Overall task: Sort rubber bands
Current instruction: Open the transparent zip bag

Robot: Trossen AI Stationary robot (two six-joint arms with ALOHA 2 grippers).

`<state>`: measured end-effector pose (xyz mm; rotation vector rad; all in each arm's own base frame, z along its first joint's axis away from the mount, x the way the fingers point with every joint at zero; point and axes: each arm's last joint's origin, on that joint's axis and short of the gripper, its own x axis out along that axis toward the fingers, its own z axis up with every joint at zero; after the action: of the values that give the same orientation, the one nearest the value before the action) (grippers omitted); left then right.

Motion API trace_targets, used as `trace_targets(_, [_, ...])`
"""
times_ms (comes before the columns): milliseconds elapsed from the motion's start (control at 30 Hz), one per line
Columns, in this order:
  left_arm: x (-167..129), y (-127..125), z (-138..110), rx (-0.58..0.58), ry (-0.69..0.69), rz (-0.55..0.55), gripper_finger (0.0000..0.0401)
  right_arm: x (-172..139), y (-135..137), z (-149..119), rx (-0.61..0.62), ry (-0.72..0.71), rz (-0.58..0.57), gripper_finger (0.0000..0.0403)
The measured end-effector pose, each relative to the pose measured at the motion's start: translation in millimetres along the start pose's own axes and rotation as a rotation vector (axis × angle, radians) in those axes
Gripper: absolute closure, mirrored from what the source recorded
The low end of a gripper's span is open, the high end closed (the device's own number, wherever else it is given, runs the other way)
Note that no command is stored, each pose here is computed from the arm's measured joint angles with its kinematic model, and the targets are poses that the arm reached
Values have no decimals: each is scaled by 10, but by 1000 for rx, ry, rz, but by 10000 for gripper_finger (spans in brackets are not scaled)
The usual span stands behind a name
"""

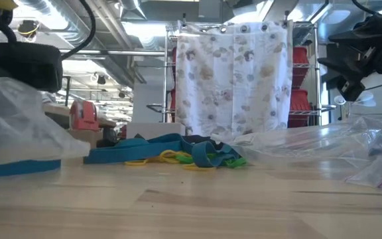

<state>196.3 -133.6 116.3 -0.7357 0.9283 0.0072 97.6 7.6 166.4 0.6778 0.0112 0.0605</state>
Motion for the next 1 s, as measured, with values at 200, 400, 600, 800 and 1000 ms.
trace_targets(200, [-145,-250,155,56,7,29,399,-5,68,60,48,-35,98,224])
trace_targets(400, [-384,-606,398,195,-41,136,400,-37,177,181,53,-62,165,224])
trace_targets(600, [-555,-854,709,355,-243,227,400,17,225,233,44,-16,141,224])
trace_targets(800, [-583,-869,995,421,-363,221,400,215,297,298,22,68,119,224])
trace_targets(1000, [-595,-887,1119,456,-426,189,400,588,415,409,-62,201,71,224])
